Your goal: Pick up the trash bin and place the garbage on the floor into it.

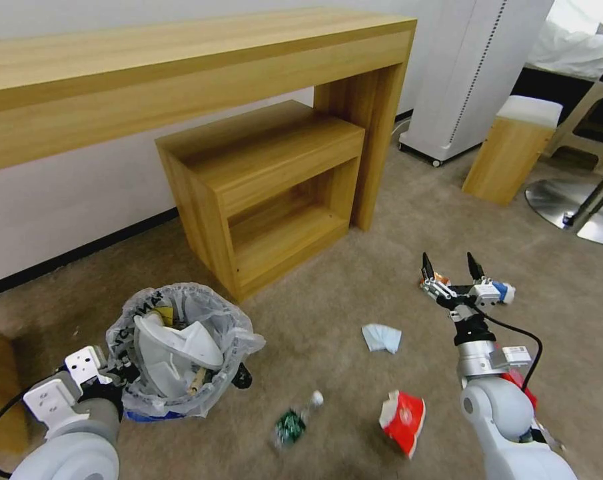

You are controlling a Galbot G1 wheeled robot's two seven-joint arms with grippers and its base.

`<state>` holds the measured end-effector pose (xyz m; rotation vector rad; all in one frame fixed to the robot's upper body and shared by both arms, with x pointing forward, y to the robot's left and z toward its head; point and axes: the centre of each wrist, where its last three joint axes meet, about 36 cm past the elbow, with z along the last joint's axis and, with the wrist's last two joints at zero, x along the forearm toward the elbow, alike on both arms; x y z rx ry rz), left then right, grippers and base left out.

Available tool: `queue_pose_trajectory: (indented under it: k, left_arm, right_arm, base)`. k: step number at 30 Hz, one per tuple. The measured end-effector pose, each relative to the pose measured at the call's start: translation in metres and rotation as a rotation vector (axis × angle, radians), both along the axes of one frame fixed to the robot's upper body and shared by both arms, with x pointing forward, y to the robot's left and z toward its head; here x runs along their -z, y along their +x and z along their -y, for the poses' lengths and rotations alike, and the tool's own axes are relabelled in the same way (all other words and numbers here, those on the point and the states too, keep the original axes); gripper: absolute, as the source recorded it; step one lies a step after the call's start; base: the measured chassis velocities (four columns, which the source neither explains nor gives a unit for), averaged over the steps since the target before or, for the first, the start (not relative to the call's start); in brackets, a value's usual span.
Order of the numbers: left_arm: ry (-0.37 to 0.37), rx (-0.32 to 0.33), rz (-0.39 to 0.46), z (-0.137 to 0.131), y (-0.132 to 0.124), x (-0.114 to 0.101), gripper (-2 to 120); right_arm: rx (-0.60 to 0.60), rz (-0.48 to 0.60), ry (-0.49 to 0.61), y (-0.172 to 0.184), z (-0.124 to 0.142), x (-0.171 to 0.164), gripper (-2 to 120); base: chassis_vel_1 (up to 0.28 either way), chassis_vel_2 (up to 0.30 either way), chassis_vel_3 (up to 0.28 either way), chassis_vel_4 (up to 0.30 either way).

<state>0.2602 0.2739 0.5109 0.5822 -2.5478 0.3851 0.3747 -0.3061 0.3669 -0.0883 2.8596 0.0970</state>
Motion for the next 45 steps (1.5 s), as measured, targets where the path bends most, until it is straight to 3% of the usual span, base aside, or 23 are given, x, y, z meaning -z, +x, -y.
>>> queue_pose_trajectory:
  k: [5, 7, 9, 10, 13, 14, 16, 17, 21, 22, 25, 36, 45]
  left_arm:
    - [-0.001, 0.000, 0.002, 0.000, 0.000, 0.000, 0]
    - [-0.001, 0.000, 0.002, 0.000, 0.000, 0.000, 0]
    - [0.001, 0.000, 0.003, 0.000, 0.001, -0.001, 0]
    - [0.001, 0.000, 0.003, 0.000, 0.001, -0.001, 0]
    - [0.000, 0.000, 0.004, -0.001, 0.001, -0.001, 0]
    - [0.000, 0.000, 0.004, -0.001, 0.001, -0.001, 0]
    - [0.000, 0.001, 0.003, -0.001, 0.001, -0.001, 0]
    - [0.000, 0.001, 0.003, -0.001, 0.001, -0.001, 0]
    - [-0.002, 0.003, 0.003, 0.001, 0.000, -0.001, 0]
    - [-0.002, 0.003, 0.003, 0.001, 0.000, -0.001, 0]
    - [0.002, 0.003, 0.002, 0.001, -0.002, -0.002, 0]
    - [0.014, -0.002, -0.002, 0.001, -0.006, -0.004, 0]
    - [0.012, -0.009, -0.013, 0.004, -0.009, -0.001, 0]
  right_arm:
    - [0.018, -0.129, -0.034, -0.008, -0.007, -0.002, 100]
    - [0.024, -0.199, -0.044, -0.014, -0.011, -0.004, 100]
    - [0.039, -0.351, -0.026, -0.025, -0.024, -0.009, 100]
    - [0.039, -0.351, -0.026, -0.025, -0.024, -0.009, 100]
    - [0.051, -0.551, 0.039, -0.041, -0.049, -0.024, 100]
    - [0.051, -0.551, 0.039, -0.041, -0.049, -0.024, 100]
    - [0.041, -0.691, 0.087, -0.049, -0.071, -0.037, 100]
    - [0.041, -0.691, 0.087, -0.049, -0.071, -0.037, 100]
    - [-0.034, -0.969, 0.197, -0.058, -0.112, -0.051, 100]
    - [-0.034, -0.969, 0.197, -0.058, -0.112, -0.051, 100]
    - [-0.084, -1.114, 0.220, -0.061, -0.132, -0.051, 100]
    - [-0.194, -1.358, 0.267, -0.065, -0.174, -0.047, 100]
    - [-0.182, -1.455, 0.229, -0.061, -0.183, -0.032, 100]
  base:
    - [-0.005, 0.042, -0.009, -0.017]
    - [0.074, -0.075, -0.056, 0.044]
    - [0.018, -0.025, -0.016, 0.023]
    - [0.000, 0.000, 0.000, 0.000]
    - [0.000, 0.000, 0.000, 0.000]
    - [0.000, 0.000, 0.000, 0.000]
    - [0.000, 0.000, 0.000, 0.000]
    - [0.000, 0.000, 0.000, 0.000]
    - [0.000, 0.000, 0.000, 0.000]
    - [0.000, 0.000, 0.000, 0.000]
    - [0.000, 0.000, 0.000, 0.000]
    - [0.000, 0.000, 0.000, 0.000]
    - [0.000, 0.000, 0.000, 0.000]
